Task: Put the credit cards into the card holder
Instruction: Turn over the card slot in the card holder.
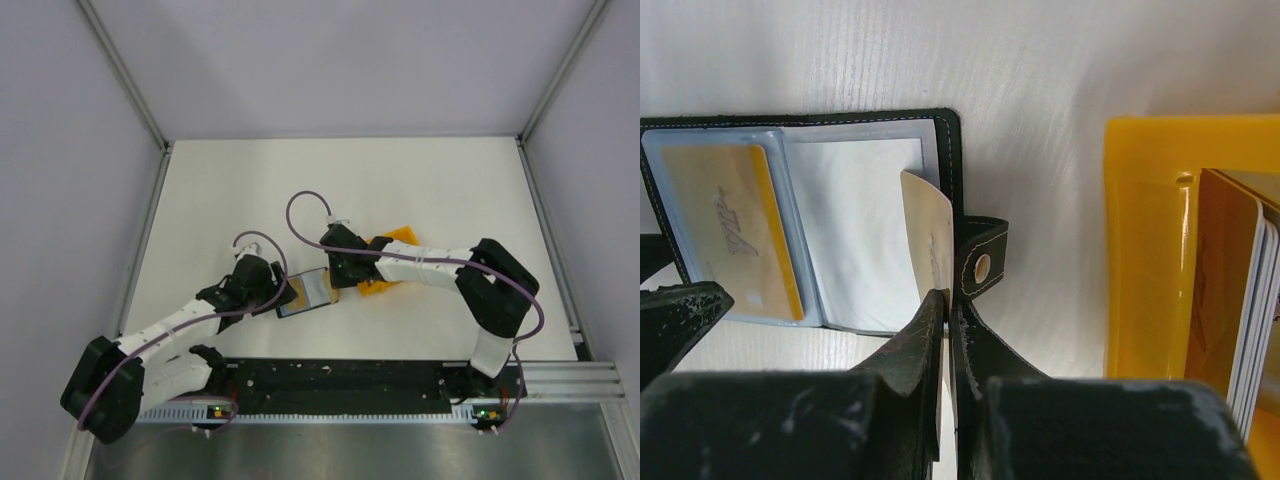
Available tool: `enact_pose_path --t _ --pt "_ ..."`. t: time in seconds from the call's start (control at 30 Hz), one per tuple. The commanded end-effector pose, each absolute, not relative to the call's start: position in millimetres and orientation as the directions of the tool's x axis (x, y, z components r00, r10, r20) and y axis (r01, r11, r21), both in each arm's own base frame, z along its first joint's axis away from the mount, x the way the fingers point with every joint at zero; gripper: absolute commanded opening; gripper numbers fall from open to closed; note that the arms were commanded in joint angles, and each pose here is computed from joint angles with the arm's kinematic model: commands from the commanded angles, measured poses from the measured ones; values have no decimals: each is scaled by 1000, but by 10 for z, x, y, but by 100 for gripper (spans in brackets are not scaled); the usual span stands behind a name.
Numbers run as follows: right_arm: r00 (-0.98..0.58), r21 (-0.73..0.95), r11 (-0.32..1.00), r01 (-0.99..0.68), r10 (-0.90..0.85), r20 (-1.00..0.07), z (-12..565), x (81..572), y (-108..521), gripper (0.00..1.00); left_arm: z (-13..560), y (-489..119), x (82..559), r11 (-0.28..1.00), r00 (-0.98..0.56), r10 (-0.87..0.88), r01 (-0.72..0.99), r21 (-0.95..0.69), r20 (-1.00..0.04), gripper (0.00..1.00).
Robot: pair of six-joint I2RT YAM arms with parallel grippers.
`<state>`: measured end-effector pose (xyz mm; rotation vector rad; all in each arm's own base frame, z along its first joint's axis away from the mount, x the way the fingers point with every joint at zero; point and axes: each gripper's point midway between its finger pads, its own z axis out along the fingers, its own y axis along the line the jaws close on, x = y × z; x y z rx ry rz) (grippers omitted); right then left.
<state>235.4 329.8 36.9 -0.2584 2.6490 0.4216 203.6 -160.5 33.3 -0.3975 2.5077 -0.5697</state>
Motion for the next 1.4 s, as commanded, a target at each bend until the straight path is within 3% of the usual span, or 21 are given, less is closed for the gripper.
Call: enact_pose_path --t 0.0,0.73,0.93,1.37 --pt "-922 115 964 -238 -187 -340 -109 2135 2932 0 188 -1627 1997 847 -815 -412 -177 -502 -407 74" --pt "-928 140 957 -254 -201 -315 -144 2091 2987 0 597 -1713 2136 805 -770 -455 -139 -577 -448 43" --pt "-928 142 956 -257 -203 -311 -151 2086 2993 0 636 -1739 2168 796 -761 -460 -125 -592 -457 30" --pt "-928 153 952 -264 -207 -311 -132 2092 3032 0 791 -1851 2182 769 -763 -447 -61 -637 -467 29"
